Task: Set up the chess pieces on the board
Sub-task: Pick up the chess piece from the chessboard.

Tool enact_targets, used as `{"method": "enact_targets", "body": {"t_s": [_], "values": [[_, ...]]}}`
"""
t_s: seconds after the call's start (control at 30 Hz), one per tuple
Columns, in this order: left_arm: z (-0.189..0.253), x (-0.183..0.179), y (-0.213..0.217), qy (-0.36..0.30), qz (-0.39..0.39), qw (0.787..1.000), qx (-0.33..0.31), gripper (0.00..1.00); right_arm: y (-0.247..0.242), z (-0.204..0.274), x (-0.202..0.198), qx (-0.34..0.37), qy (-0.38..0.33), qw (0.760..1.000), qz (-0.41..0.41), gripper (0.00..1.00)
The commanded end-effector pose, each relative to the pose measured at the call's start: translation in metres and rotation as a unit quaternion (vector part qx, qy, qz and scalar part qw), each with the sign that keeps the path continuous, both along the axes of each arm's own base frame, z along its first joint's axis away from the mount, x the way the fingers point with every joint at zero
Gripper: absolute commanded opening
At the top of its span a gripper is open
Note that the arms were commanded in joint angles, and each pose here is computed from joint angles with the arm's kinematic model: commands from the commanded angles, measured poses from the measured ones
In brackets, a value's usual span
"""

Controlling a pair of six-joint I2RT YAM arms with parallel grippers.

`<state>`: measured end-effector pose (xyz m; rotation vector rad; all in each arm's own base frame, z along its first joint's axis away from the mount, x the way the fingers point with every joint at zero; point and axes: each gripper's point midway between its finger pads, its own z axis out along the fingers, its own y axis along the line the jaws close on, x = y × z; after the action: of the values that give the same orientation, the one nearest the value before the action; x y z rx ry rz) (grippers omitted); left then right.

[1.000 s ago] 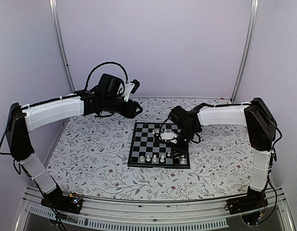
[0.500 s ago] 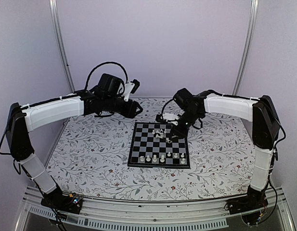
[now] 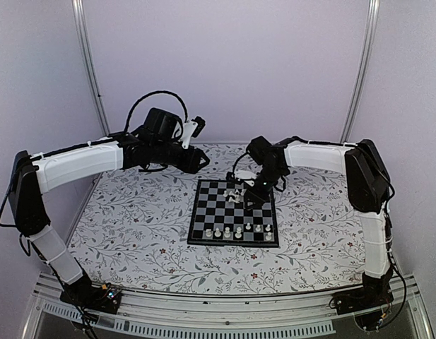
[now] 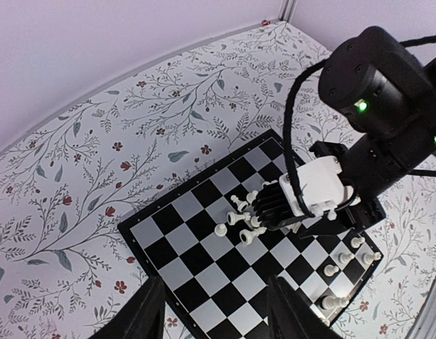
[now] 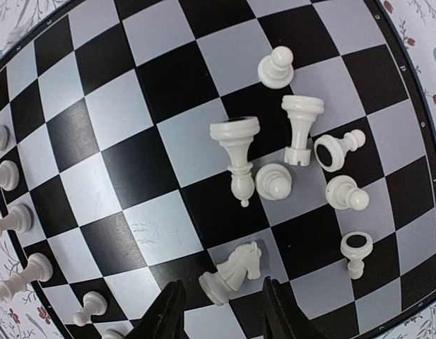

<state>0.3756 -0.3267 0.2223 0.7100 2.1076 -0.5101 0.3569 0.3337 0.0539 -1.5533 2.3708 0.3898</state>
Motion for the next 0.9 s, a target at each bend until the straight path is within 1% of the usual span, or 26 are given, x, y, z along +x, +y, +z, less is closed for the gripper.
{"method": "enact_targets", "body": {"t_s": [0.0, 0.17, 0.47, 0.67, 0.8, 0.87], "values": [[0.002, 0.003, -0.004, -0.001, -0.004, 1.0, -0.001, 0.51, 0.001, -0.006, 0.003, -0.012, 0.006, 1.0, -0.014, 0.39], [0.002, 0.003, -0.005, 0.0, -0.005, 1.0, -0.001, 0.51, -0.004, -0.018, 0.005, -0.03, 0.008, 0.999, -0.023, 0.4], [0.0, 0.003, -0.005, 0.002, -0.005, 1.0, 0.0, 0.52, -0.014, -0.031, 0.003, -0.054, 0.01, 0.998, -0.031, 0.36], [-0.001, 0.003, -0.005, 0.004, -0.006, 1.0, 0.001, 0.52, -0.017, -0.034, 0.0, -0.059, 0.012, 0.998, -0.03, 0.23], [-0.004, 0.003, -0.006, 0.008, -0.007, 1.0, 0.002, 0.52, -0.021, -0.035, -0.003, -0.063, 0.009, 0.998, -0.029, 0.17], [-0.004, 0.002, -0.008, 0.011, -0.009, 1.0, -0.001, 0.52, -0.022, -0.026, -0.004, -0.055, -0.002, 0.998, -0.025, 0.15]]}}
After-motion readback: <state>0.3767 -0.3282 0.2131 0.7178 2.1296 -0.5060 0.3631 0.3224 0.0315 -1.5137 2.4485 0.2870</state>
